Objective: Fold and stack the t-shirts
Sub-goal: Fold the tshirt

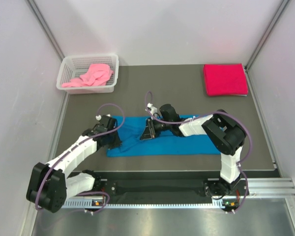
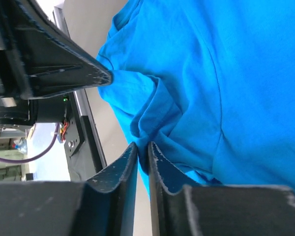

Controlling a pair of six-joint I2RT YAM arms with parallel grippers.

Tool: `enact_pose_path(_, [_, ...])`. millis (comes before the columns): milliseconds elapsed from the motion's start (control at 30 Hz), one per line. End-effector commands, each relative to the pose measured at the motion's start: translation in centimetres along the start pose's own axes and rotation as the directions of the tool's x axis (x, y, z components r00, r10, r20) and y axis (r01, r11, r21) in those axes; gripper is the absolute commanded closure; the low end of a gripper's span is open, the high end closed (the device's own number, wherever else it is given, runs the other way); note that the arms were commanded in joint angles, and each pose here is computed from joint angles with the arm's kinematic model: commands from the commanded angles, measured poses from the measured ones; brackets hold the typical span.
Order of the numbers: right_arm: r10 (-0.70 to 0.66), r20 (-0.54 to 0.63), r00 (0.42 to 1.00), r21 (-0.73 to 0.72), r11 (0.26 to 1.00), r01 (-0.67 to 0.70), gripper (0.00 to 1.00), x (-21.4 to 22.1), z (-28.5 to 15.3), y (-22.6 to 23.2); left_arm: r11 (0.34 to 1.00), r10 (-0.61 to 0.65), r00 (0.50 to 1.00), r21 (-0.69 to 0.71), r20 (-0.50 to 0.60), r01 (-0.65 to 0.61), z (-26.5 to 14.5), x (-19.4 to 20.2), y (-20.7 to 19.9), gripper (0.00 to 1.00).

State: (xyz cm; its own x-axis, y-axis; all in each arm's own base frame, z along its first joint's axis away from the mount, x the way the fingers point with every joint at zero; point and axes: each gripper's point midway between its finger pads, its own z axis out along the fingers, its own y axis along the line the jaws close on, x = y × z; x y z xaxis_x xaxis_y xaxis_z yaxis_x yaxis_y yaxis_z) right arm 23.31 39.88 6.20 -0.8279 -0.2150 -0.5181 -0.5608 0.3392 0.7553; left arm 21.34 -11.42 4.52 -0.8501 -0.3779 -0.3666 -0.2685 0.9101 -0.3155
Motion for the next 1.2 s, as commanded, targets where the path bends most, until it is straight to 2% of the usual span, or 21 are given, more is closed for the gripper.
enact_pose_path(0, [-0.080, 0.084, 0.993, -0.043, 0.996, 0.084, 0.87, -2.8, -0.7, 2.4, 0.999, 0.034, 0.998, 0.014, 0.044, -0.035, -1.7, -1.8, -1.3, 1.00])
enact_pose_path(333, [-0.036, 0.083, 0.996, -0.060, 0.997, 0.041, 0.89, -1.2, -0.8, 2.2, 0.995, 0.070, 0.996, -0.076, 0.060, -0.066, -3.6, -3.6, -1.6, 1.00])
enact_pose_path(700, [0.012, 0.117, 0.993, -0.086, 0.996, -0.002, 0.94, -0.5, -1.4, 2.6, 0.989, 0.097, 0.995, -0.112, -0.004, -0.097, -3.8, -2.5, -0.9, 1.00])
enact_pose_path(1167, [0.077, 0.141, 0.987, -0.065, 0.996, -0.068, 0.96, 0.0, -1.0, 1.6, 0.977, 0.128, 0.992, -0.171, -0.022, -0.130, -0.7, -3.2, -0.9, 0.98])
